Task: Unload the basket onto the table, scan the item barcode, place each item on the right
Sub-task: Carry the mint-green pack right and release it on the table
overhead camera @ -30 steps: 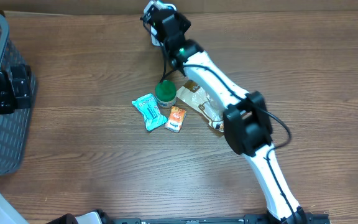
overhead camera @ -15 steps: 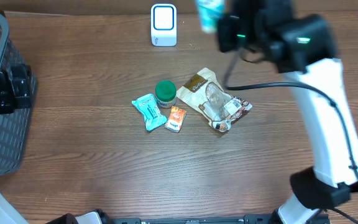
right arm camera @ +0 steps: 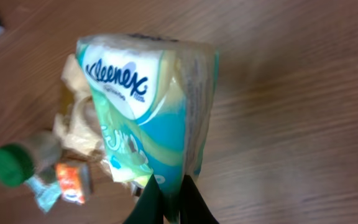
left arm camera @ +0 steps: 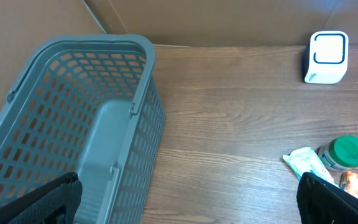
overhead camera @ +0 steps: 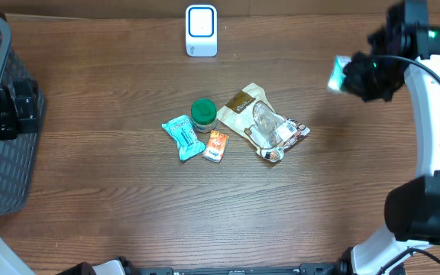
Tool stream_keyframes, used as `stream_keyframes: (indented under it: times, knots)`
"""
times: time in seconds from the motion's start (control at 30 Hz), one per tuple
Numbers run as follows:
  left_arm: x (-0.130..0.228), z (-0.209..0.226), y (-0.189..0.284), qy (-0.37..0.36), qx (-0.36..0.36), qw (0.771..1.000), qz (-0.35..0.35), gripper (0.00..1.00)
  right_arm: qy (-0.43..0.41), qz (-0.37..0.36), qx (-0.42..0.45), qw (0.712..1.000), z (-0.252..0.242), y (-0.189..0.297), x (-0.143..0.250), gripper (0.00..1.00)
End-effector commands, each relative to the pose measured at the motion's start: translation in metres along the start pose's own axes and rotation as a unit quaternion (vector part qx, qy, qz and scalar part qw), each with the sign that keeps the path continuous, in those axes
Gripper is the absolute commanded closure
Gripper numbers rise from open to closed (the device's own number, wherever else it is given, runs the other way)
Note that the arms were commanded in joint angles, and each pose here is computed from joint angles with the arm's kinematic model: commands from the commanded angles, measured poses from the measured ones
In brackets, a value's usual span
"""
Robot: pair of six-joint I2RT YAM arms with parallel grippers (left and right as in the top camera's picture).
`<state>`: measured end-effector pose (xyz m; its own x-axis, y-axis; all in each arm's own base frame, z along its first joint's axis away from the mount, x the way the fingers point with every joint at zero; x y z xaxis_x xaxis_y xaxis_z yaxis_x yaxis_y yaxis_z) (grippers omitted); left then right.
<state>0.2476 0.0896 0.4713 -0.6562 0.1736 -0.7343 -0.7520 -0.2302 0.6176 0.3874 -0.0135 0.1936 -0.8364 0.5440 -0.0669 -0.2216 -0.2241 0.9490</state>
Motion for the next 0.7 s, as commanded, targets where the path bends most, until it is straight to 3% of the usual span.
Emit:
stream_keyframes:
  times: [0.0, 0.2, 0.47, 0.57, 0.63, 0.67]
  knots:
    - [-0.001, 0.001, 0.0, -0.007, 0.0, 1.0, -0.003, 0.01, -0.042, 0.043, -0.011, 0.998, -0.029, -0.039, 0.01, 0.96]
    - [-0.001, 0.001, 0.0, -0.007, 0.0, 1.0, -0.003, 0.01, -0.101, 0.044, -0.004, 0.994, -0.077, -0.079, 0.011, 0.96]
    - [-0.001, 0.001, 0.0, -0.007, 0.0, 1.0, -0.003, 0.01, -0.161, 0.022, -0.007, 0.987, -0.112, -0.095, 0.005, 0.94]
    - [-0.001, 0.001, 0.0, -0.007, 0.0, 1.0, -0.003, 0.0, -0.162, 0.024, -0.003, 0.987, -0.113, -0.097, 0.006, 0.65]
    - [-0.001, 0.001, 0.0, -0.007, 0.0, 1.0, -0.003, 0.01, -0.162, 0.024, -0.002, 0.987, -0.114, -0.096, 0.007, 0.53]
    - [-0.001, 0.001, 0.0, -0.007, 0.0, 1.0, -0.003, 0.01, -0.162, 0.025, -0.001, 0.986, -0.113, -0.096, 0.007, 0.51]
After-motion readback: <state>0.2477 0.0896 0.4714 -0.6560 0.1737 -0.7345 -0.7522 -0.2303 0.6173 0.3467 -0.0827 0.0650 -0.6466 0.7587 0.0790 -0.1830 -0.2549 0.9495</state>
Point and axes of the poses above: each gripper's point midway between its finger pads, its own y axis back along the fingers, its own z axis along the line the jaws close on, x = y × z, the point moved 2 cm from there along y, back along the fingers, and after that the axes turned 9 degrees about -y, right-handed, at the moved point
